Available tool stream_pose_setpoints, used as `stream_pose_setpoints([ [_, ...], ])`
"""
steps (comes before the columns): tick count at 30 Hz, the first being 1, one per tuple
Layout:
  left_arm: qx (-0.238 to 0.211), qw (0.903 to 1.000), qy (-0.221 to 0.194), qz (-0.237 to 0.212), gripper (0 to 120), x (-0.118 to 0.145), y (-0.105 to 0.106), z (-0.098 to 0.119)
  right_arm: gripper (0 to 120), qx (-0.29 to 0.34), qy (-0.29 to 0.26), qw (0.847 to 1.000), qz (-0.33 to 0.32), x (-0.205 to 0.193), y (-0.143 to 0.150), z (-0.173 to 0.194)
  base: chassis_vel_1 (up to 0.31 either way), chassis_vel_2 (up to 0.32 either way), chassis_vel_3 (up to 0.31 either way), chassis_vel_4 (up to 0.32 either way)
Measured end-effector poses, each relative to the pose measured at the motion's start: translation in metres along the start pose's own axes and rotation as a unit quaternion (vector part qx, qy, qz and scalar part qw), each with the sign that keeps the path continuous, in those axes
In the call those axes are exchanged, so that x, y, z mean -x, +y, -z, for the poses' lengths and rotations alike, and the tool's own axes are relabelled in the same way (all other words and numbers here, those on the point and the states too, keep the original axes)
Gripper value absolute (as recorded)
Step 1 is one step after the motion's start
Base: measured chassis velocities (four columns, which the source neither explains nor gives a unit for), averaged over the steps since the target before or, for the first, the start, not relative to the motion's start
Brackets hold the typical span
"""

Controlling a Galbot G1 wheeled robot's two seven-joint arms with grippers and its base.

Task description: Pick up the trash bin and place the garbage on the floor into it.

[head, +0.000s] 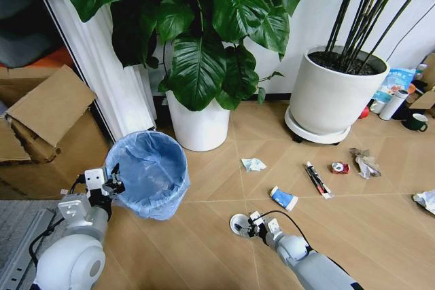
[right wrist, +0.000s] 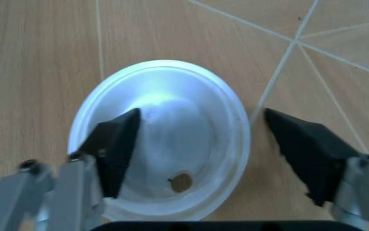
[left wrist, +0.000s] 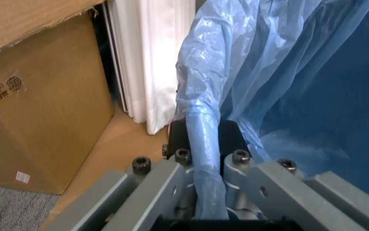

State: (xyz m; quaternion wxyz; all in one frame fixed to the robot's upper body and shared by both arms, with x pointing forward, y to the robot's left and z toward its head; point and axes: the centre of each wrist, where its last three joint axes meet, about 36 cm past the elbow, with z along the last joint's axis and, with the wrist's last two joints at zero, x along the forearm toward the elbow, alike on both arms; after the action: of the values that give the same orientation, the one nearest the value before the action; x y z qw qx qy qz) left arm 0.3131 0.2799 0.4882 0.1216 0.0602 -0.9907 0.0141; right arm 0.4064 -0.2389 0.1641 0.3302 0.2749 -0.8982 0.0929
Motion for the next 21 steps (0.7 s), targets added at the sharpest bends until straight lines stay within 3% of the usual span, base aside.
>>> stream_pose_setpoints([
  [21, 0.001, 1.0000, 0.002, -0.006, 0, 0.0052, -0.0013, -0.0003, 5, 0.016, -0.010, 1.000, -0.010, -0.0043, -0.0004, -0.0106, 0.000, 0.000, 0.000, 0.000],
])
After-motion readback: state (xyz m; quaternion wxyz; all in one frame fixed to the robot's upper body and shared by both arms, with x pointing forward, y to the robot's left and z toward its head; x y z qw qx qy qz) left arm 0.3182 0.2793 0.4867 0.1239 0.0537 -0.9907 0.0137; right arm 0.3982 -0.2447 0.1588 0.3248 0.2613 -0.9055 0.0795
